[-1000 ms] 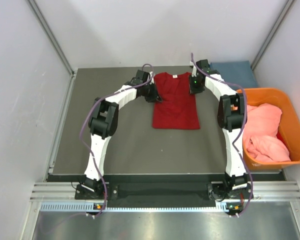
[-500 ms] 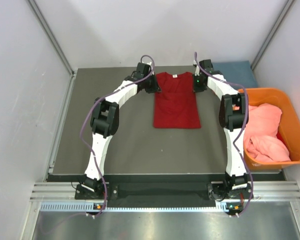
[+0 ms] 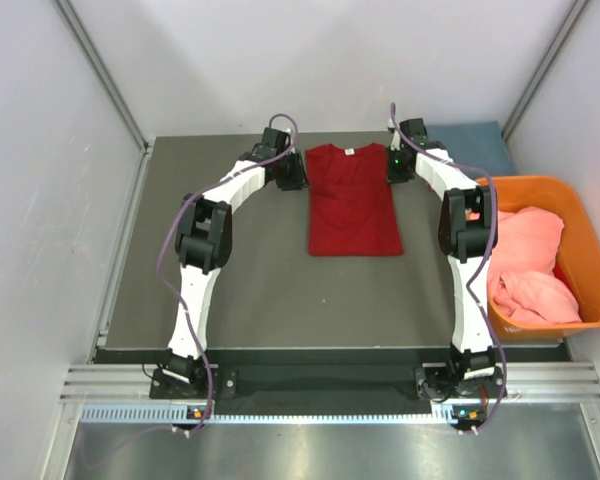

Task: Fold and stack the t-shirts
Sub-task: Fold the tshirt

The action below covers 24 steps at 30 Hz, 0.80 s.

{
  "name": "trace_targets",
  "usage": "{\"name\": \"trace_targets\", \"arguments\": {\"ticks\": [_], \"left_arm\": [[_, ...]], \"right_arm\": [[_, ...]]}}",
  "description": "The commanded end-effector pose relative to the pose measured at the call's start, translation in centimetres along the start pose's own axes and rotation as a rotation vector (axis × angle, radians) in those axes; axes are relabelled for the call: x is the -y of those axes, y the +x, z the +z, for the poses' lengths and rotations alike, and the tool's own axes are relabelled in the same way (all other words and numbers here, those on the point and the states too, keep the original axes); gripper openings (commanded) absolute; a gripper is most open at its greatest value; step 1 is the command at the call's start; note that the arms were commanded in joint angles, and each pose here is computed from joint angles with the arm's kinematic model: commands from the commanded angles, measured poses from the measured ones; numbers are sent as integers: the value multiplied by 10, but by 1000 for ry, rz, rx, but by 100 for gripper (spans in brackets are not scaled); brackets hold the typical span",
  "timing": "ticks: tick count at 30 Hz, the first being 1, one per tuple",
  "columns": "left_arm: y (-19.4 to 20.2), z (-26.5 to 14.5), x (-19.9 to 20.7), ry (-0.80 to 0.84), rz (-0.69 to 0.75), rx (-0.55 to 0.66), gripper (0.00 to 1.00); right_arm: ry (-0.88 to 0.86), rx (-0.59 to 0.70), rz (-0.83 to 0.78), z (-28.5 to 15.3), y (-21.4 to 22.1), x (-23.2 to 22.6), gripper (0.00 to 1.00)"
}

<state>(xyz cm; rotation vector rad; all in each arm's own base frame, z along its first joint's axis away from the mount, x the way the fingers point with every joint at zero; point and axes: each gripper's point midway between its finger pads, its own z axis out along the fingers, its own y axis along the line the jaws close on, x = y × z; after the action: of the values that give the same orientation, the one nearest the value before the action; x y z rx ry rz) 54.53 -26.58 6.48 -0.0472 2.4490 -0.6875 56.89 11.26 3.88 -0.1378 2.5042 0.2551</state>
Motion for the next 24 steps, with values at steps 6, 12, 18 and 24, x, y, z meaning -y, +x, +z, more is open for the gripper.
{"name": "trace_targets", "arguments": {"ticks": [6, 12, 18, 24], "left_arm": [[-15, -36, 28, 210, 87, 25, 37], [-5, -25, 26, 230, 89, 2, 37], [0, -13, 25, 250, 96, -15, 38], [5, 0, 18, 231, 92, -39, 38]], "right_arm": [[10, 97, 14, -19, -32, 8, 0], [9, 105, 16, -22, -35, 8, 0], [8, 105, 22, -22, -35, 8, 0], [10, 107, 23, -22, -35, 10, 0]]}}
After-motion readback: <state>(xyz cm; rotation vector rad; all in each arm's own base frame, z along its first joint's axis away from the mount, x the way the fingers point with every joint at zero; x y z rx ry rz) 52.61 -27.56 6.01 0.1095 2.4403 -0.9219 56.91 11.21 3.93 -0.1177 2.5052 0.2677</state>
